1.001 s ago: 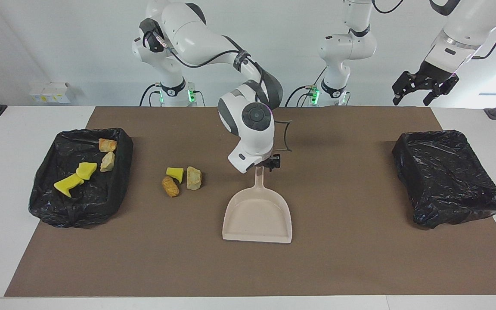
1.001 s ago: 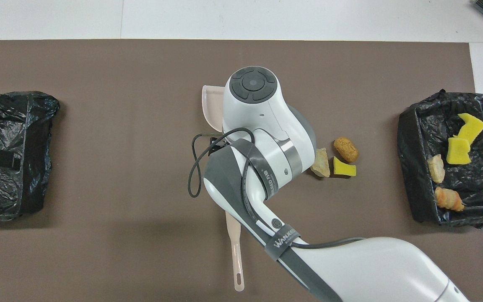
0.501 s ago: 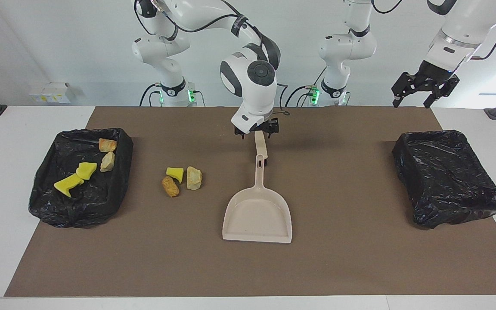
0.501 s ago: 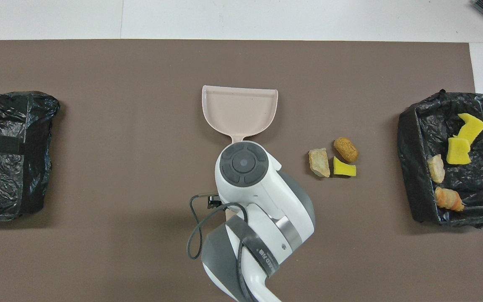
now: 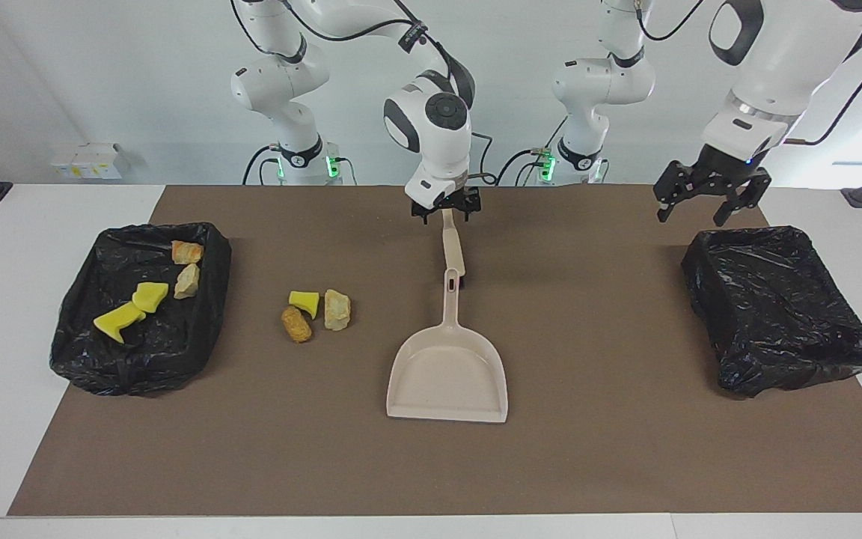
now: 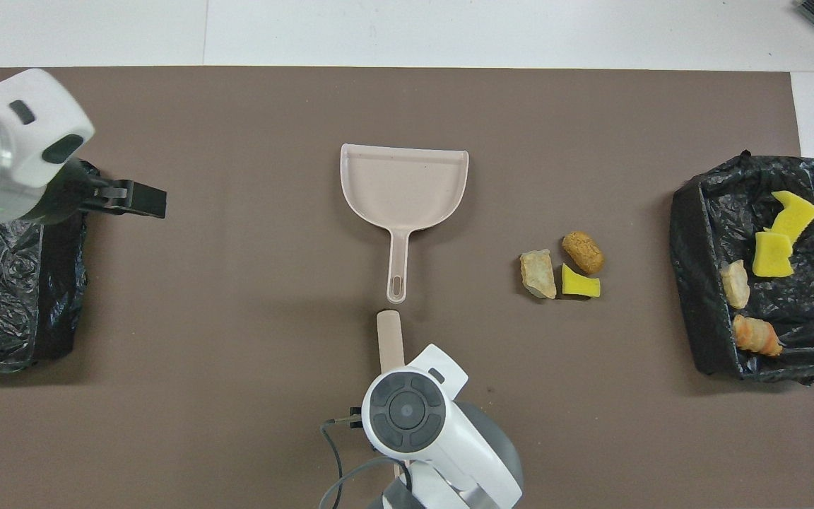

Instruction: Sweep and dump trash in bin

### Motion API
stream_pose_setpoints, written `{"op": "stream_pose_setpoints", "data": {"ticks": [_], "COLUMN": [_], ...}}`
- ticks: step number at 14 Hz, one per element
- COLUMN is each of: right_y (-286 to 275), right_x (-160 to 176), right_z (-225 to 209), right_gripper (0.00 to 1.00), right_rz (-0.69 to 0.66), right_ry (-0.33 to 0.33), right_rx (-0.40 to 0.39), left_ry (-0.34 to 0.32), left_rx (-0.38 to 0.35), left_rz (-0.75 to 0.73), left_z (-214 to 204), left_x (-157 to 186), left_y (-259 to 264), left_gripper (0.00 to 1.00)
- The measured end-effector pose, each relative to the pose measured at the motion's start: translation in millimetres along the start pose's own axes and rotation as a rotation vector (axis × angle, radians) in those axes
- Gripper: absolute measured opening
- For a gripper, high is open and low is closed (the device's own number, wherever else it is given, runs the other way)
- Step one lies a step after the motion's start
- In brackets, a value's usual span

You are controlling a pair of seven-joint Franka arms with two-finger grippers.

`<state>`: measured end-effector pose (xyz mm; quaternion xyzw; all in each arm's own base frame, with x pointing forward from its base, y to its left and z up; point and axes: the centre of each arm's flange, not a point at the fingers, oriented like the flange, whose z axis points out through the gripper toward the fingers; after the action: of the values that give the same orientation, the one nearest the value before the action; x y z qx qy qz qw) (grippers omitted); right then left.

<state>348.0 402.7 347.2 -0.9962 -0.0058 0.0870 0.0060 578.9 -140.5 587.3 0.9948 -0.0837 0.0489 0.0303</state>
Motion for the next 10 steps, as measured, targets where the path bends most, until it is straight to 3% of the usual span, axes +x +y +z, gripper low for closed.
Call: {"op": "stream_pose_setpoints", "data": {"ticks": [3,6,9,10], "right_y": [-4,-1,-1,-1], "right_x": [-13,-13,-13,-13], "right_z": [11,13,13,13], "right_gripper": [0.94,0.6,0.26,0.26], "right_rz": [0.006,0.011,0.011,0.011], "right_ry": [-0.011,-0.014,-0.014,-0.014], "right_rx": [-0.018,-0.022,-0.022,-0.021], "left_ry": [-0.003,-0.016,0.017,0.02], "left_rx": [-0.011,-0.017,-0.039,-0.045], "left_rz": [0.04,0.042,-0.039,-0.04], "left_z": [29,68,120,136], "left_x": [15,26,40,41], "left_y": [51,105,169,186], "left_gripper": [1.0,1.0,1.0,1.0]}}
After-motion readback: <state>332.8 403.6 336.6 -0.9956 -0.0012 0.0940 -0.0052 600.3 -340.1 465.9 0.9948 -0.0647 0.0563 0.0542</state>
